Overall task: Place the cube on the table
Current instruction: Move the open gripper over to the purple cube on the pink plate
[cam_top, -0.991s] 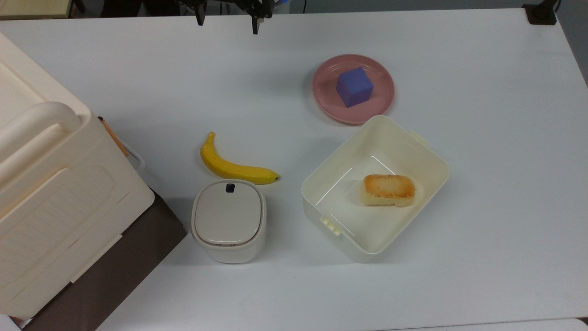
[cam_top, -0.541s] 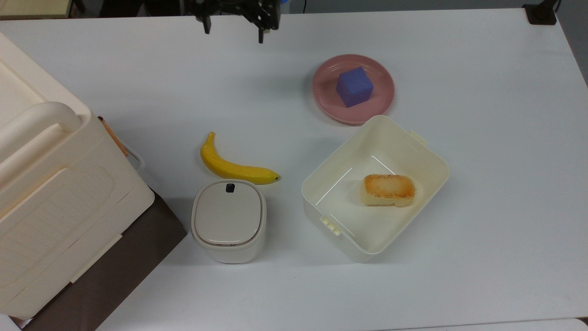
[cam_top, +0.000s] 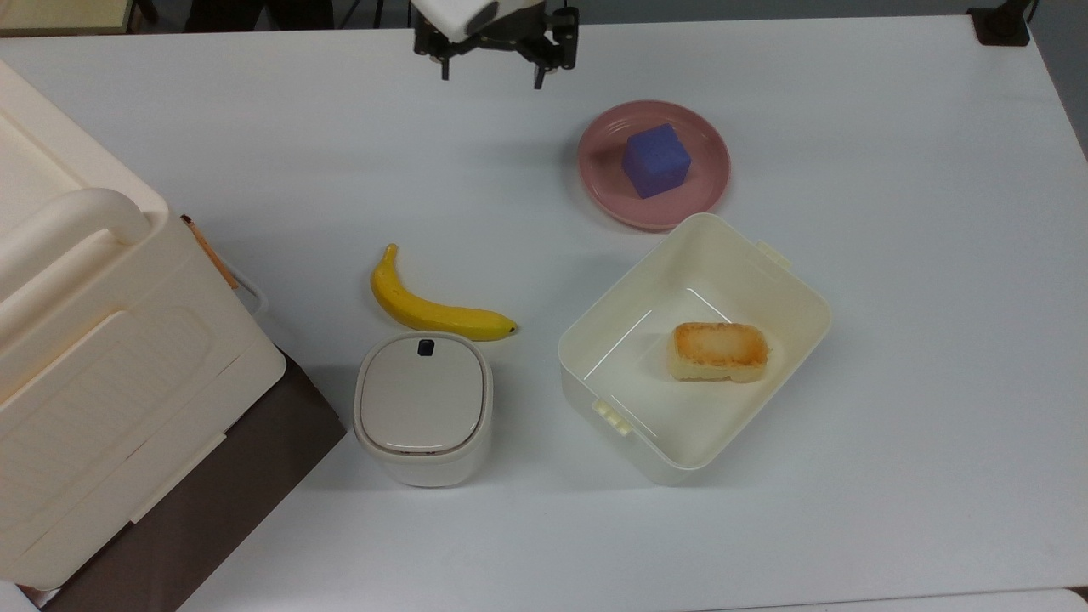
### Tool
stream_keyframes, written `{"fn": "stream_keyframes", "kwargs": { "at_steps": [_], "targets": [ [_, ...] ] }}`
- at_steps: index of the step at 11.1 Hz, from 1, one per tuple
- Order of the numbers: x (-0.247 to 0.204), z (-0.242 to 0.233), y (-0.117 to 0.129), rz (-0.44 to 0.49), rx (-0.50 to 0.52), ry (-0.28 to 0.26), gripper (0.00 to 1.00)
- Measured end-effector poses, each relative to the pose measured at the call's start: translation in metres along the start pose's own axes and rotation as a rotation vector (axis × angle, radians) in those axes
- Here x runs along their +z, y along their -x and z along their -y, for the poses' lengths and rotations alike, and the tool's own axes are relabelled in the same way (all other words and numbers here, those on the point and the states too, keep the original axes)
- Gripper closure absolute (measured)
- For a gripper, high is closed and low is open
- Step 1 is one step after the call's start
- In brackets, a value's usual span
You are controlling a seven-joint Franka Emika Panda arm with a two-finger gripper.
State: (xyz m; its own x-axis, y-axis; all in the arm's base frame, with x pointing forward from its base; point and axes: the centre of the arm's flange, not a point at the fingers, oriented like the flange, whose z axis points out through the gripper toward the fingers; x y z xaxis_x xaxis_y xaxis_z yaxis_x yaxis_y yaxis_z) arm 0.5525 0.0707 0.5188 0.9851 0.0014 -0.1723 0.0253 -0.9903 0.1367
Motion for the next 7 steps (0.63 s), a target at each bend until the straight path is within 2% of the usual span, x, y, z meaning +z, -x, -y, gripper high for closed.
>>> {"fn": "stream_keyframes", "kwargs": {
  "at_steps": [3, 7],
  "targets": [
    [0.015, 0.047, 0.010, 0.030, -0.119, 0.021, 0.00],
    [0.013, 0.108, 0.027, 0.023, -0.265, 0.041, 0.00]
  ]
}}
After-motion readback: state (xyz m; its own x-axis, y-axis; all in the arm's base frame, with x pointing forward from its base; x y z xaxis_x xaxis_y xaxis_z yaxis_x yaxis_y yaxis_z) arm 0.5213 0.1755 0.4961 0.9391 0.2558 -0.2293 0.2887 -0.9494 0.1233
